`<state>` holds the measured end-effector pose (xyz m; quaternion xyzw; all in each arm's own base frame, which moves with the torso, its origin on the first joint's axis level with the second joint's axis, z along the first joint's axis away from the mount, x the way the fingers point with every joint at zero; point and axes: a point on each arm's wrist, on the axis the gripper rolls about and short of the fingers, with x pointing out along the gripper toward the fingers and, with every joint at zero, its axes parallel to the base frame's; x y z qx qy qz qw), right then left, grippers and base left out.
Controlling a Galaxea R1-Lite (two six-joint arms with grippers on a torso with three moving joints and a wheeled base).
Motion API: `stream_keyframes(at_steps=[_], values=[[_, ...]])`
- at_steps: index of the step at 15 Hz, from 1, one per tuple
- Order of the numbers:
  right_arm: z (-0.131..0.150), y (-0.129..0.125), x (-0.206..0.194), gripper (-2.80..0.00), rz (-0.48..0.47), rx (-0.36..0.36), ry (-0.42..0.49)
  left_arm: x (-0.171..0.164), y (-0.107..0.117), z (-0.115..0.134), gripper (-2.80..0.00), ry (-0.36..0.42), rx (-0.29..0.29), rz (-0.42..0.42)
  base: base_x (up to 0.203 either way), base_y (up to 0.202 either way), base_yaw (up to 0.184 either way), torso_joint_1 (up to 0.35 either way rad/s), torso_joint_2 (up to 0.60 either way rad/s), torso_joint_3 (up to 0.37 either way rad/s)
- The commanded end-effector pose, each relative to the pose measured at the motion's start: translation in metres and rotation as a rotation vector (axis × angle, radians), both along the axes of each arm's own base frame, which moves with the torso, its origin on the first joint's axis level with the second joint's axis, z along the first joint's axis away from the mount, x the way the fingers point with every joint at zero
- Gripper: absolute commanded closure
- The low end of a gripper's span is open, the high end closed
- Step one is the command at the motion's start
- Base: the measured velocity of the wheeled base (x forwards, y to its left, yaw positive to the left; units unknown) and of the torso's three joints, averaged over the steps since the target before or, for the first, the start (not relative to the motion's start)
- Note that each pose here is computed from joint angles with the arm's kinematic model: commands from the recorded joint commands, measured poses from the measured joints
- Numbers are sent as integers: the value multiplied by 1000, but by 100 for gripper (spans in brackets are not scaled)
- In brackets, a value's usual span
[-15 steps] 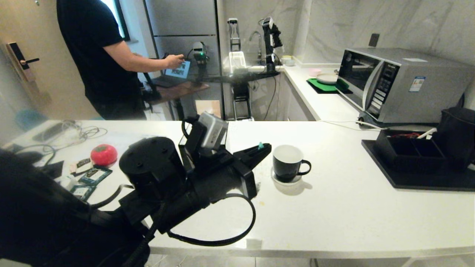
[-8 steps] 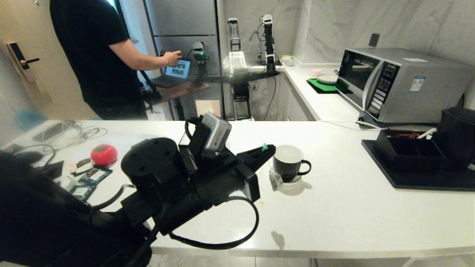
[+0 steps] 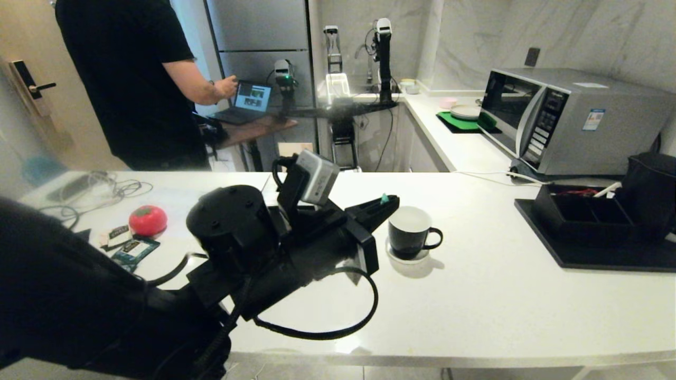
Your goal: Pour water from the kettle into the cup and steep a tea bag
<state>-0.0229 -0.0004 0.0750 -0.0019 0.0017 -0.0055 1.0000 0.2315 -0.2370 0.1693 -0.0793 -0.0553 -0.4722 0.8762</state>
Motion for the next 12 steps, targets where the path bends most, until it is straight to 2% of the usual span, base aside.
stream_keyframes(at_steps=[1,7,12], values=[[0,0,0,0,0,-1,1,6,-5,1,0,-9,-9,0,0,0,0,0,0,0],[0,0,0,0,0,-1,1,31,-22,24,0,-42,-38,17,0,0,0,0,0,0],[0,0,0,0,0,-1,1,57,-17,34,0,-54,-21,66,0,0,0,0,0,0]])
